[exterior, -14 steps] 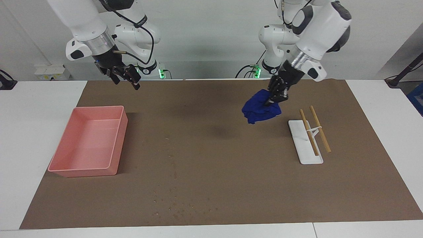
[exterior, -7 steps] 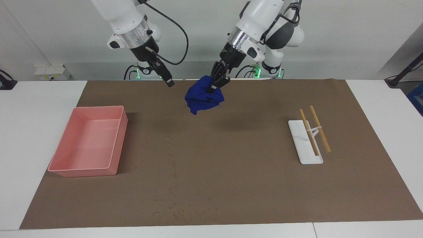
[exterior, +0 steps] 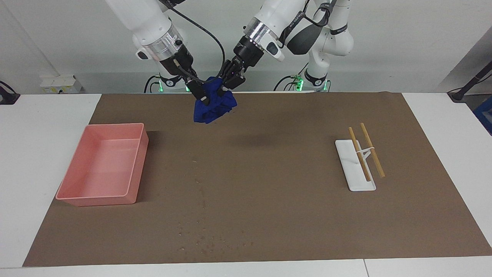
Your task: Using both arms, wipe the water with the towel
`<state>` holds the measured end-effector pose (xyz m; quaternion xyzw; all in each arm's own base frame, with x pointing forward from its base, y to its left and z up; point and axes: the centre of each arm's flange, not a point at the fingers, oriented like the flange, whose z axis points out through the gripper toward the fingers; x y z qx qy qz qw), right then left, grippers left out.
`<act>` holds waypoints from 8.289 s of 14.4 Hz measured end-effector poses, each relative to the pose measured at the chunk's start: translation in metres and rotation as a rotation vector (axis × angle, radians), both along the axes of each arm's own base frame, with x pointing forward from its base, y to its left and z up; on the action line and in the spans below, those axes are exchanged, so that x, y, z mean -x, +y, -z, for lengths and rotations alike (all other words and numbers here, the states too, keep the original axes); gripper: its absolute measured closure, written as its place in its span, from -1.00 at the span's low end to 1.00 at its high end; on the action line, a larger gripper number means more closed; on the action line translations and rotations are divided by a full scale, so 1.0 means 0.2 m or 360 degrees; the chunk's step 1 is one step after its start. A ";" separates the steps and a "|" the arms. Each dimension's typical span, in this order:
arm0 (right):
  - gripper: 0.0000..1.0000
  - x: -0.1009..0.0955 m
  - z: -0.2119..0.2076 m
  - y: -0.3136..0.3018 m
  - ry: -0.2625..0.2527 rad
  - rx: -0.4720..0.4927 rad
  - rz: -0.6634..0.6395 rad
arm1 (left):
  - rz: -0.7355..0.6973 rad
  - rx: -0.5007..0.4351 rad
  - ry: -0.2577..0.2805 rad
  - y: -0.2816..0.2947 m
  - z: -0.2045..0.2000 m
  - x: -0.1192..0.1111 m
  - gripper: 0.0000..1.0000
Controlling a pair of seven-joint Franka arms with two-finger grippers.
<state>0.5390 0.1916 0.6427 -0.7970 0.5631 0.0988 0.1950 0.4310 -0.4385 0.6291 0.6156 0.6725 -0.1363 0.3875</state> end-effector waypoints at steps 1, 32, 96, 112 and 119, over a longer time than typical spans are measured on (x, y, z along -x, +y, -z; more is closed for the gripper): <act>-0.98 -0.01 -0.01 0.00 -0.0019 -0.0010 0.0019 | 0.0007 0.0003 0.0005 -0.02 0.00 0.02 0.74; 0.65 -0.37 0.27 -0.17 -0.0422 0.0208 0.0018 | 0.0102 -0.0481 0.0055 0.88 -0.05 -0.40 -1.00; 0.98 -0.07 0.98 -1.60 -0.0324 0.0713 -0.1038 | 0.2775 -0.1464 -0.0654 1.95 0.29 -0.58 -1.00; -0.99 -0.09 1.05 -1.65 -0.0464 0.0733 -0.1611 | 0.2769 -0.1476 -0.0664 1.95 0.28 -0.58 -1.00; -1.00 -0.12 0.29 -1.04 -0.0368 0.0710 -0.1743 | 0.2760 -0.1484 -0.0669 1.96 0.28 -0.59 -1.00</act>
